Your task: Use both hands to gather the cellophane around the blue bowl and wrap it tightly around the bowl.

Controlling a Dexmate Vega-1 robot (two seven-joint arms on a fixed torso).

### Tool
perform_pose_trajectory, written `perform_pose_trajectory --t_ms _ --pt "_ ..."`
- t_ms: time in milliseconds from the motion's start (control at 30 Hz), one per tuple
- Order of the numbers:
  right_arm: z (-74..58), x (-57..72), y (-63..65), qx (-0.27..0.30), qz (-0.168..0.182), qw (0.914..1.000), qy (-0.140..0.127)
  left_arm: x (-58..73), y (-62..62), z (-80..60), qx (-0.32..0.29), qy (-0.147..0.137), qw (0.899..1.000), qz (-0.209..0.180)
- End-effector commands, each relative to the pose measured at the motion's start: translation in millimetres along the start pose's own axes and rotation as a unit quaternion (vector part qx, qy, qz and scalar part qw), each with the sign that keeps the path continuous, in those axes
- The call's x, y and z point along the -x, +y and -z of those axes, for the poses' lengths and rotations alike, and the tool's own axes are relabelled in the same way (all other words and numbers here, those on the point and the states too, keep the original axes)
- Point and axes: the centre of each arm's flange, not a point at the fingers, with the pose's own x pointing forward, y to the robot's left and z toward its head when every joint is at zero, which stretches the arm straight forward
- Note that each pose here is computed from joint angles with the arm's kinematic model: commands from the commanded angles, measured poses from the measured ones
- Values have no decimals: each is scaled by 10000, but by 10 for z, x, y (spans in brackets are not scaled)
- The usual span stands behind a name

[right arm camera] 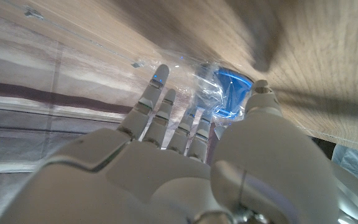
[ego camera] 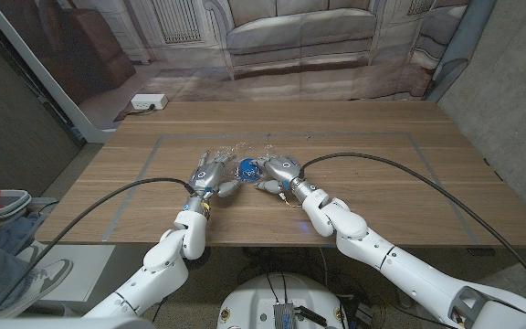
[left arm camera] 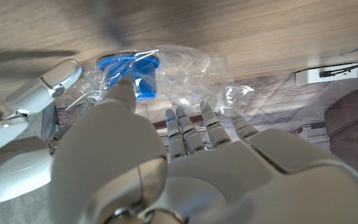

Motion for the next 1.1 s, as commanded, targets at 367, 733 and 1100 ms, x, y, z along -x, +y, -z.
perform_pose_trajectory --t_ms 367,733,1100 --pt "43 -15 37 -94 146 9998 -17 -77 -57 -12 237 7 9997 5" --pt "116 -153 22 -159 498 9986 -95 -192 104 48 713 89 9973 -115" --pt "134 -230 2 -308 604 9976 -105 -350 371 144 1370 300 9900 -178"
